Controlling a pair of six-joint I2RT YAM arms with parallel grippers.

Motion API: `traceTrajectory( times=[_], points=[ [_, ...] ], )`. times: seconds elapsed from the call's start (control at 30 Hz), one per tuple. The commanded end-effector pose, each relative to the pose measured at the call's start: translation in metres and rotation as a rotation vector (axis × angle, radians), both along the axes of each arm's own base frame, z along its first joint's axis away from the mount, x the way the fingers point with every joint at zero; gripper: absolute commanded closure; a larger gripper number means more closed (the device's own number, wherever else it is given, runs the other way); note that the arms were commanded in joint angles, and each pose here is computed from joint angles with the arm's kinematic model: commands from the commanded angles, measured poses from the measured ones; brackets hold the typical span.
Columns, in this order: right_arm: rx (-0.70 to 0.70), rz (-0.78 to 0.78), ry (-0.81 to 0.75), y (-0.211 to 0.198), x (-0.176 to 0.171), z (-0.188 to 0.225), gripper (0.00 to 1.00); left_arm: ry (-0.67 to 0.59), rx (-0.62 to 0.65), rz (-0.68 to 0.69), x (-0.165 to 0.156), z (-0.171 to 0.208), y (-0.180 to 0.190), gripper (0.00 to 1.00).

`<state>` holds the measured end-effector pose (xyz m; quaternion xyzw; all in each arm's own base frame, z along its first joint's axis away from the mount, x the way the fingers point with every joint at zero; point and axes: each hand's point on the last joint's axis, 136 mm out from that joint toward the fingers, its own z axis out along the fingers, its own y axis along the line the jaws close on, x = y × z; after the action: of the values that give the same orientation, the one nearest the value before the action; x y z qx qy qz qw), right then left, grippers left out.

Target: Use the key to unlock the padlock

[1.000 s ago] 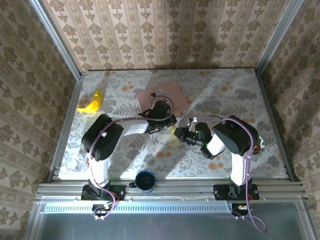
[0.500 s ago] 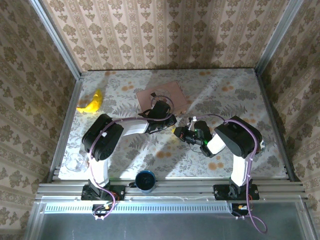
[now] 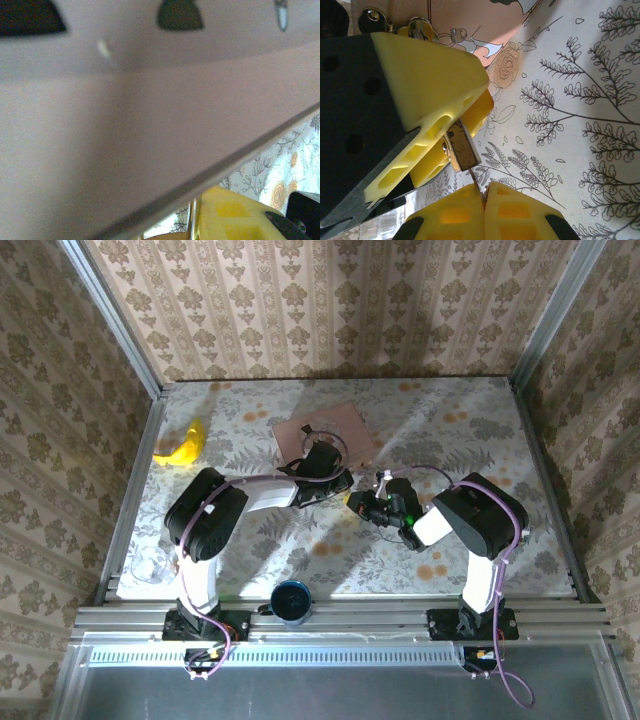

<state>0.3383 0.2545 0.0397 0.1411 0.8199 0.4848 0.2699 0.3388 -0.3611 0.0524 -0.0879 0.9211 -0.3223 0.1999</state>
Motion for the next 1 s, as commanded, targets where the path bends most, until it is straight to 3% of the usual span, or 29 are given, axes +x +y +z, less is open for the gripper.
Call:
traceTrajectory(
  times=[0.0,0.53,0.97],
  points=[
    [-0.039,-0.116,-0.08,-0.011,0.033,0.015,1.0,0.03,-0.109,-0.113,-0.028,0.016,-0.034,1.0],
    [-0.189,-0.1,-0.098,-0.018,0.041,0.027,0.99,0.034,-0.117,-0.118,-0.028,0.015,-0.037,1.0],
    [-0.254,-0.077,-0.063,-0.028,0.023,0.022,0.73,0.016,-0.087,-0.006,-0.007,0.012,-0.01,1.0]
  ],
)
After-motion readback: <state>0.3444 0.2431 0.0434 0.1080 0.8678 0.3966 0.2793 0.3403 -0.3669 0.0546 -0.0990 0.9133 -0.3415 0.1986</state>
